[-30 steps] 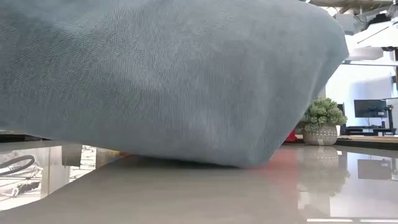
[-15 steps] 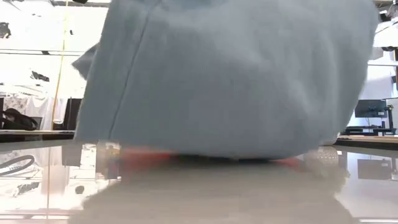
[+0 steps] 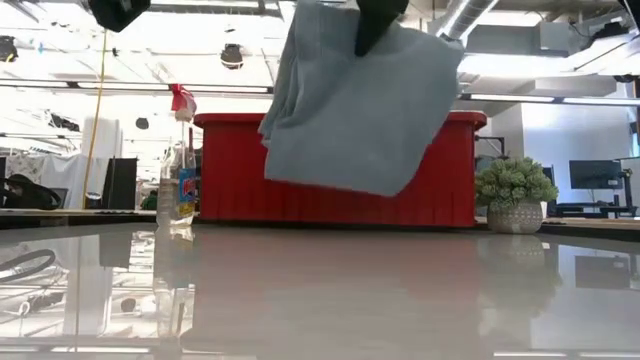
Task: Fold laundry
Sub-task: Fold the blue pants from the red laundry bin
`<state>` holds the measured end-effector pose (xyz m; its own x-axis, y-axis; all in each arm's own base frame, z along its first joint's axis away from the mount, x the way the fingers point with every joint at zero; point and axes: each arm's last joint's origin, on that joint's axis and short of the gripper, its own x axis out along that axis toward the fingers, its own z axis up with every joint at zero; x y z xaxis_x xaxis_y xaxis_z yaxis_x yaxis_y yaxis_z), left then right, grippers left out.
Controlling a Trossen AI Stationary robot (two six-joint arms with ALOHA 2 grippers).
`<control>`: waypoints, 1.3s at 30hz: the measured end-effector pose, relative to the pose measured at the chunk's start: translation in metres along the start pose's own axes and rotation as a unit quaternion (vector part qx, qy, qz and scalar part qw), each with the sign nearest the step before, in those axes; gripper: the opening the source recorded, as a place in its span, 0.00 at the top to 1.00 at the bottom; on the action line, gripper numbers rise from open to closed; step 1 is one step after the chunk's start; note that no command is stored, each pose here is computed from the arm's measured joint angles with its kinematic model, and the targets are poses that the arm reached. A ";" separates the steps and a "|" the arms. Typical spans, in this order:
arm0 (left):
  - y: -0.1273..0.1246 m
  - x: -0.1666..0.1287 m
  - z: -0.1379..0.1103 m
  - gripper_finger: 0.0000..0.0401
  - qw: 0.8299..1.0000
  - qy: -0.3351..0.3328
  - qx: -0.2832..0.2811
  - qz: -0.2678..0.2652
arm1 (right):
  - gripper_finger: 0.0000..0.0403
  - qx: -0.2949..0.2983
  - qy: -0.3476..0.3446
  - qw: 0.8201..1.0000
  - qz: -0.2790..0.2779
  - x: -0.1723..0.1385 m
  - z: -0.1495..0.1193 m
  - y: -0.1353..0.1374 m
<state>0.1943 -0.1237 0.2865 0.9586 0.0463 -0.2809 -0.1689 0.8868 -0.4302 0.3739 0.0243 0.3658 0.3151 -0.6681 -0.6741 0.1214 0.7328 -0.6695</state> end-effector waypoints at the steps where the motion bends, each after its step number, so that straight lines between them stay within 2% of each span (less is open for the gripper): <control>1: 0.000 0.002 -0.003 0.55 1.000 0.004 -0.002 0.004 | 0.78 0.013 0.001 1.000 0.001 0.005 0.000 0.010; 3: -0.001 0.007 -0.008 0.55 1.000 0.013 -0.006 0.011 | 0.78 0.029 -0.002 1.000 0.001 0.021 -0.003 0.044; 6: -0.002 0.014 -0.016 0.55 0.999 0.033 -0.014 0.012 | 0.78 0.043 -0.037 0.998 0.004 0.051 -0.013 0.112; 8: -0.003 0.017 -0.020 0.55 0.999 0.046 -0.022 0.007 | 0.78 0.051 -0.063 0.997 0.015 0.051 -0.024 0.146; 12: -0.003 0.018 -0.022 0.55 0.998 0.056 -0.026 0.004 | 0.78 0.067 -0.102 0.991 0.054 0.022 -0.033 0.178; 17: 0.003 0.022 -0.017 0.55 0.999 0.046 -0.017 0.021 | 0.78 0.014 -0.125 0.984 0.124 -0.001 -0.039 0.200; 19: 0.006 0.025 -0.015 0.55 0.998 0.049 -0.016 0.023 | 0.70 0.012 -0.115 0.978 0.174 -0.004 -0.040 0.204; 22: 0.011 0.029 -0.012 0.55 0.998 0.051 -0.017 0.026 | 0.45 0.043 -0.079 0.957 0.276 -0.003 -0.040 0.205; 25: 0.017 0.033 -0.007 0.55 0.998 0.049 -0.013 0.035 | 0.23 0.062 -0.046 0.928 0.364 -0.004 -0.039 0.206; 28: 0.027 0.040 -0.002 0.55 0.997 0.040 -0.005 0.060 | 0.07 0.065 -0.033 0.893 0.443 -0.016 -0.040 0.199; 31: 0.038 0.057 0.002 0.55 0.997 0.036 0.001 0.074 | 0.03 0.077 -0.065 0.866 0.490 -0.040 -0.041 0.178; 35: 0.038 0.092 -0.012 0.55 0.998 0.056 0.012 0.013 | 0.07 0.098 -0.123 0.848 0.505 -0.073 -0.049 0.136; 37: 0.033 0.108 -0.019 0.55 0.999 0.038 0.016 -0.025 | 0.10 0.111 -0.141 0.849 0.496 -0.084 -0.056 0.119; 39: 0.030 0.121 -0.025 0.55 0.998 0.020 0.015 -0.055 | 0.13 0.124 -0.142 0.864 0.466 -0.086 -0.070 0.113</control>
<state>0.2997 -0.1028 0.2176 0.9608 -0.0708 -0.2682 -0.0550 0.8990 -0.4345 0.2947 0.1557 0.3266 0.5988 0.2605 -0.7573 -0.1227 0.9643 0.2347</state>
